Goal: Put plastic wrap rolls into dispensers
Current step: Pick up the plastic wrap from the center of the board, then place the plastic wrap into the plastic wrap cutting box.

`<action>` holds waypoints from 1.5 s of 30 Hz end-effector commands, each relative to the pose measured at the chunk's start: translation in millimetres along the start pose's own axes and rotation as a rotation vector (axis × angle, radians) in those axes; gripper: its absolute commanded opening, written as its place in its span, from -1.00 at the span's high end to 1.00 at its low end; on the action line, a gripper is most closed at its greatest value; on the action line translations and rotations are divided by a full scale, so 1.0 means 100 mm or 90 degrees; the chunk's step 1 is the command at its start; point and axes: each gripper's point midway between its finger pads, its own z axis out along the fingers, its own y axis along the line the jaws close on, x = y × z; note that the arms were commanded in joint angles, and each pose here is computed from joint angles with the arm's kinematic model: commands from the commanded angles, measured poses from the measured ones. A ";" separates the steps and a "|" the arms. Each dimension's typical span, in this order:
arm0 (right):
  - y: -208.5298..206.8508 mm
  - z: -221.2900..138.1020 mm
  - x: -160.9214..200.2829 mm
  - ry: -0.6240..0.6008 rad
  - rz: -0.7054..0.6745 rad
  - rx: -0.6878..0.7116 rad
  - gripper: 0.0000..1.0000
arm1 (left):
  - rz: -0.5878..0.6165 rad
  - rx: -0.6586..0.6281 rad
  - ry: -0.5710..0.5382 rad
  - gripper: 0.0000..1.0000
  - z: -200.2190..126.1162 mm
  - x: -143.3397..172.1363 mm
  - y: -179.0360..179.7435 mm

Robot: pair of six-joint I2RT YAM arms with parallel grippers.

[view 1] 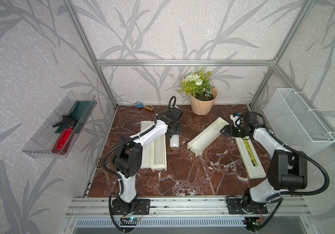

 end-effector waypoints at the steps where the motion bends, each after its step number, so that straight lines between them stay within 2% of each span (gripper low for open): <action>1: -0.02 -0.01 -0.11 -0.029 0.029 -0.024 -0.86 | 0.096 0.072 -0.095 1.00 -0.37 -0.26 -0.25; 8: -0.15 -0.08 -0.21 -0.035 0.033 -0.006 -0.86 | 0.259 0.175 -0.092 1.00 -0.55 -0.07 -0.77; 14: -0.22 -0.19 -0.20 -0.050 0.048 0.007 -0.86 | 0.355 0.246 -0.115 1.00 -0.60 0.00 -1.25; 23: -0.28 -0.26 -0.12 -0.053 0.067 0.010 -0.86 | 0.408 0.338 -0.148 1.00 -0.46 -0.09 -1.82; 30: -0.25 -0.34 -0.07 -0.059 0.077 0.007 -0.85 | 0.439 0.339 -0.196 1.00 -0.21 -0.26 -2.06; 40: -0.27 -0.37 0.01 -0.052 0.074 0.019 -0.85 | 0.442 0.358 -0.210 1.00 -0.08 -0.31 -2.35; 45: -0.29 -0.34 0.02 -0.049 0.076 0.016 -0.85 | 0.440 0.340 -0.207 1.00 -0.03 -0.33 -2.34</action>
